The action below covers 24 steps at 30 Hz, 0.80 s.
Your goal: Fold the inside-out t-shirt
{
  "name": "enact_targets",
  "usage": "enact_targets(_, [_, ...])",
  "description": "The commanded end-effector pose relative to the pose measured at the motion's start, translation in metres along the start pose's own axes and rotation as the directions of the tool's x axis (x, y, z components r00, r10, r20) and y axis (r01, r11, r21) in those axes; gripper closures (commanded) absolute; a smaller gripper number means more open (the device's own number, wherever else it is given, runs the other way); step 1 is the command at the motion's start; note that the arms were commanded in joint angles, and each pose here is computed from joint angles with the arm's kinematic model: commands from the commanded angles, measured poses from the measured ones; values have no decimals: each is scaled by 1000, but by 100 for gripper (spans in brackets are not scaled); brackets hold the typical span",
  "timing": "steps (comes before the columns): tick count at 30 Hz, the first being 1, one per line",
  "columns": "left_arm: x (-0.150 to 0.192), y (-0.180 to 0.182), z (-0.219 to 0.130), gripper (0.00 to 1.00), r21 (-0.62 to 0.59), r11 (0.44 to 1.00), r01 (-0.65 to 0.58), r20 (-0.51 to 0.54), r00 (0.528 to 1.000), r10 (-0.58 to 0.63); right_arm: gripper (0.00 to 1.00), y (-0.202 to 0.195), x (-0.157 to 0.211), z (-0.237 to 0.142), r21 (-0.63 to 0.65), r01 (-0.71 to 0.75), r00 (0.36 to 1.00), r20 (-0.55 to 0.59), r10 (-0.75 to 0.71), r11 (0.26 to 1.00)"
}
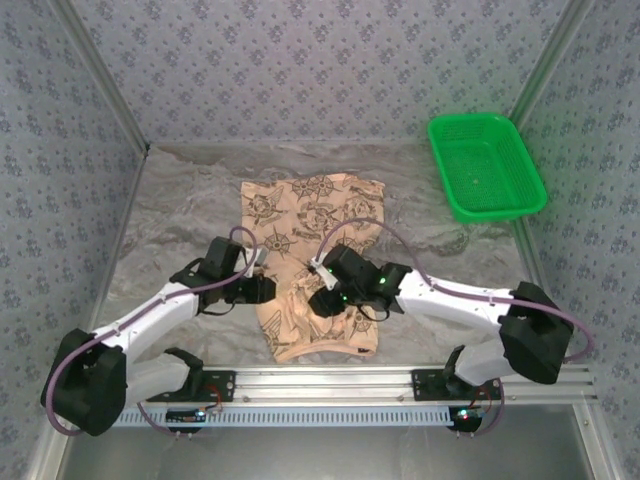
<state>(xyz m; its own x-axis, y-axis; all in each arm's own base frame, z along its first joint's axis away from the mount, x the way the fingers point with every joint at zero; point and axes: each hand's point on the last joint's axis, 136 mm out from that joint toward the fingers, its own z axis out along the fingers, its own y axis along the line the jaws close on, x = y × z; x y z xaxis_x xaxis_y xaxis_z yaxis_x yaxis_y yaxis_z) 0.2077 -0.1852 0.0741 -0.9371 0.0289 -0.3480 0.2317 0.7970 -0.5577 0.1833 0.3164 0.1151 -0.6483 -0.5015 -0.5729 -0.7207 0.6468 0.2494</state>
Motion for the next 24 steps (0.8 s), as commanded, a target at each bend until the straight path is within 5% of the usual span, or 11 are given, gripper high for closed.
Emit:
enact_targets(1, [1, 5, -3, 74, -8, 997, 75, 19, 997, -75, 59, -9, 9, -6, 93, 56, 998, -41, -53, 994])
enact_targets(8, [-17, -12, -14, 60, 36, 994, 100, 53, 993, -102, 83, 44, 29, 28, -69, 134, 983, -114, -141, 989])
enact_targets(13, [-26, -30, -17, 57, 113, 989, 91, 56, 994, -98, 88, 42, 68, 65, -59, 144, 961, -228, -154, 988])
enact_targets(19, [-29, -34, -12, 56, 124, 988, 87, 41, 995, -93, 84, 64, 67, 74, -143, 153, 954, -237, -184, 978])
enact_targets(24, [-24, -34, -3, 55, 121, 990, 72, 3, 997, -73, 76, 37, 40, 50, 20, 165, 974, -159, -159, 986])
